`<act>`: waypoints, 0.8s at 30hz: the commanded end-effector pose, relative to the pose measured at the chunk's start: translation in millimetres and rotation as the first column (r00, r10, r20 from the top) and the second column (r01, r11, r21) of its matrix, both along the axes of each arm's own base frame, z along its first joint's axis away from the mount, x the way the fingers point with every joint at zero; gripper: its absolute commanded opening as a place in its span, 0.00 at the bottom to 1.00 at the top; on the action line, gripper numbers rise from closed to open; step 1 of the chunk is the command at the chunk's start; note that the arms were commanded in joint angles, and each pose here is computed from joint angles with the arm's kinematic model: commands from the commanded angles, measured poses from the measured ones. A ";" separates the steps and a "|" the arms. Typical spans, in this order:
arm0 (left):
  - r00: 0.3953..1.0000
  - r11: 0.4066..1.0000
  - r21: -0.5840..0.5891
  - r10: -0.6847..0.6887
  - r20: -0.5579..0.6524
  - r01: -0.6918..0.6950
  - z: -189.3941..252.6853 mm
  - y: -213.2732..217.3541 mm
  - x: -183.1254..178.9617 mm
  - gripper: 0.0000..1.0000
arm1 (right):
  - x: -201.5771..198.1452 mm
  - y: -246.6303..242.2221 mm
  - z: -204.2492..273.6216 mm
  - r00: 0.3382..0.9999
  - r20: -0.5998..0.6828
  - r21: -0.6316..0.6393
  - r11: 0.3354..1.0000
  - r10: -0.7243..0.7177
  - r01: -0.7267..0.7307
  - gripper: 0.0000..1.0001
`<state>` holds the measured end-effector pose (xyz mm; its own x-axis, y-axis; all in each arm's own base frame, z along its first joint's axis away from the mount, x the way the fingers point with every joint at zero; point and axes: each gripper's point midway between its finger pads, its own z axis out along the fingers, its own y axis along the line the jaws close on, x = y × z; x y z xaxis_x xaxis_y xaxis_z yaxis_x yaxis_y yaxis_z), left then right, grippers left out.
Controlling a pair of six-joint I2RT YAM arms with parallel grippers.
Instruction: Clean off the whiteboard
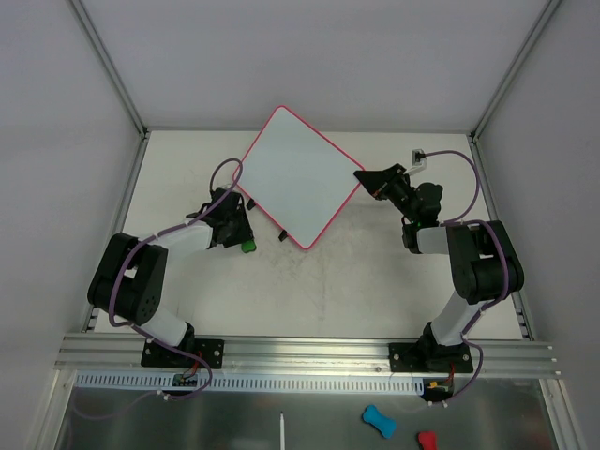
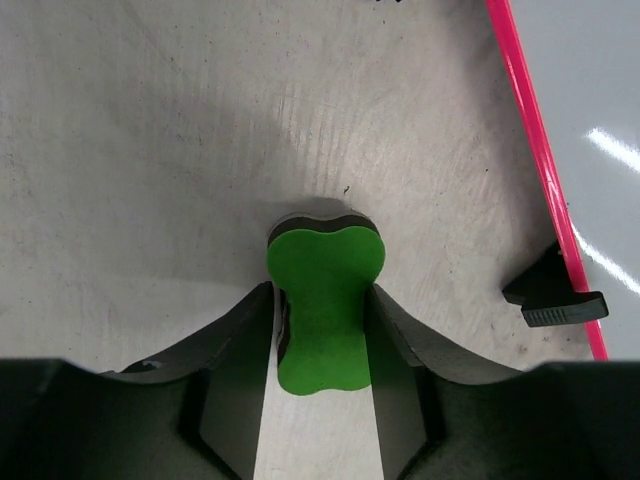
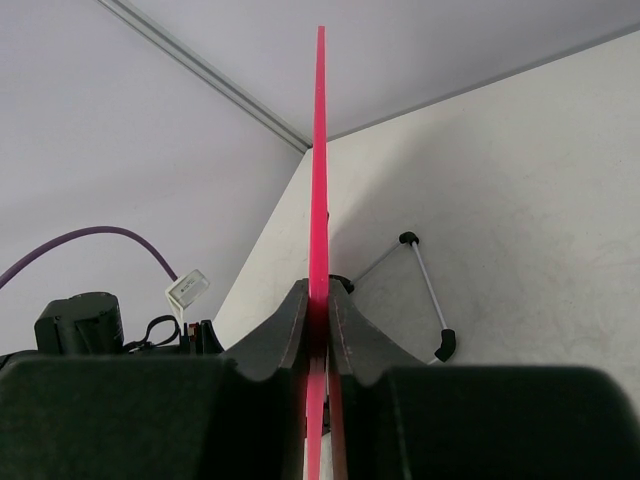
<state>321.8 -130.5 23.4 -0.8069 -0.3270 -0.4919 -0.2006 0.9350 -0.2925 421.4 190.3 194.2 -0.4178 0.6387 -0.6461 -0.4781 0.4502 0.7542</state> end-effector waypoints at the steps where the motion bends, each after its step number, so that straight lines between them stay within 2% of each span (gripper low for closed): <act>1: 1.000 1.000 -0.029 -0.004 0.023 0.004 12.3 -0.7 0.1 0.45 | -14.0 17.3 24.9 0.989 0.118 -0.011 0.996 0.089 -0.088 0.12; 8: 0.999 0.999 -0.038 0.004 0.034 -0.003 16.7 3.0 -3.6 0.47 | -13.5 17.2 25.4 0.989 0.118 -0.008 0.996 0.091 -0.091 0.12; 12: 0.999 0.999 -0.041 0.002 0.043 0.000 19.6 5.8 -6.1 0.52 | -13.4 17.2 25.4 0.989 0.119 -0.008 0.996 0.091 -0.091 0.12; 13: 0.999 0.999 -0.040 0.004 0.046 -0.002 20.1 7.6 -6.3 0.58 | -13.4 17.2 25.4 0.989 0.119 -0.008 0.996 0.091 -0.091 0.13; 18: 0.997 0.998 -0.062 0.001 0.076 0.004 29.9 8.6 -13.3 0.59 | -14.0 16.8 26.1 0.988 0.124 -0.009 0.996 0.089 -0.088 0.13; 21: 0.994 0.997 -0.071 -0.007 0.109 0.015 38.5 9.8 -19.0 0.63 | -15.6 17.6 26.2 0.987 0.129 -0.007 0.996 0.094 -0.093 0.17; 23: 0.988 0.997 -0.077 -0.013 0.154 0.025 50.9 11.4 -21.0 0.68 | -15.6 16.9 26.3 0.987 0.130 -0.007 0.996 0.092 -0.092 0.25; 24: 0.987 0.997 -0.077 -0.015 0.158 0.028 50.5 12.4 -25.6 0.74 | -15.5 16.3 26.0 0.987 0.132 -0.007 0.996 0.091 -0.090 0.31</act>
